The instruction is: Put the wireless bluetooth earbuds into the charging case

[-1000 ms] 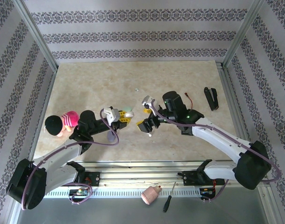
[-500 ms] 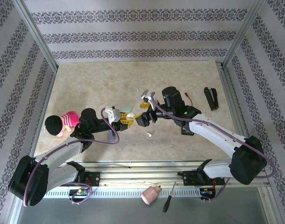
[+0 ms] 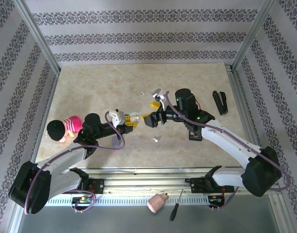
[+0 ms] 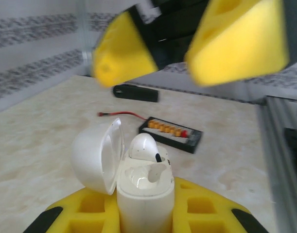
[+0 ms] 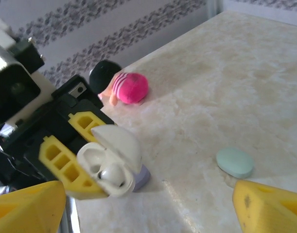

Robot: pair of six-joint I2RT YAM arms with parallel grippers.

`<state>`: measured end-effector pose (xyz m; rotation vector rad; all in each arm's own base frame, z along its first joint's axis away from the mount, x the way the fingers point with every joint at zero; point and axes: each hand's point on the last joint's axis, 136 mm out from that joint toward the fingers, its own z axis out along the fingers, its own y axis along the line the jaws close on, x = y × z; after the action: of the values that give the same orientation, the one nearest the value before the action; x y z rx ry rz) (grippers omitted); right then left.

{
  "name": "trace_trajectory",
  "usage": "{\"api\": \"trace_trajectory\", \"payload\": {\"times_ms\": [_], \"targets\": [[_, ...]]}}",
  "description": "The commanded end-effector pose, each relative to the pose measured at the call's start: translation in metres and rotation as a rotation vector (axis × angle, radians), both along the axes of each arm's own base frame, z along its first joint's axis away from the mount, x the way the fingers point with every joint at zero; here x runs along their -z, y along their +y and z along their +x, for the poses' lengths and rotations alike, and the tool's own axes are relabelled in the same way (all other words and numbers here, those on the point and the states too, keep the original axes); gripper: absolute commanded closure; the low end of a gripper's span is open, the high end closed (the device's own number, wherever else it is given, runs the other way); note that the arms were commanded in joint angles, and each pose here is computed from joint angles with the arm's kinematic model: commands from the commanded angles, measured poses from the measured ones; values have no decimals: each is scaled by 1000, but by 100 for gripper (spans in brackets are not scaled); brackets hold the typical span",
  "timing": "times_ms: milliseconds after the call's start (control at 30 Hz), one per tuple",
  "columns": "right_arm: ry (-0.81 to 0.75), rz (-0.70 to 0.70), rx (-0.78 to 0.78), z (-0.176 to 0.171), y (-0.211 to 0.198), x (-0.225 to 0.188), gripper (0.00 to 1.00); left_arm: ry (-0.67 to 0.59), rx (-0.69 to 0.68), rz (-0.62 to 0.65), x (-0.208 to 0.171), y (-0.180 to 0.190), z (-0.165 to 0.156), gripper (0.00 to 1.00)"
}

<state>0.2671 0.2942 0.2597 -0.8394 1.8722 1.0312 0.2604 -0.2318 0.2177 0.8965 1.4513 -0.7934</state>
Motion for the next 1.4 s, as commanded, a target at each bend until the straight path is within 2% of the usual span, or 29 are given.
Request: {"api": "trace_trajectory", "payload": {"times_ms": [0,67,233,367,467,600,833,1100,1367], "targets": [[106,20,322,29,-33,8,14,-141,-260,-11,-14,29,30,100],[252,-21,554,40,-63,42,18,-180,-365,9,-13,44,39,100],[602,-78,773,20,-90,116,20,-255,-465,24,-16,59,46,100],[778,-58,823,-1,-88,155,25,-285,-502,33,-14,65,46,100],[847,-66,804,-13,-75,169,30,-281,-551,32,-10,73,49,100],[910,-117,760,-22,-56,184,35,-285,-591,30,-7,80,50,100],[964,-173,674,-32,-19,205,37,-282,-605,46,-6,84,51,100],[1000,-171,662,-26,-11,220,43,-284,-602,44,-8,86,48,100],[961,-184,682,-12,-16,222,45,-285,-601,45,-9,88,46,100]]}}
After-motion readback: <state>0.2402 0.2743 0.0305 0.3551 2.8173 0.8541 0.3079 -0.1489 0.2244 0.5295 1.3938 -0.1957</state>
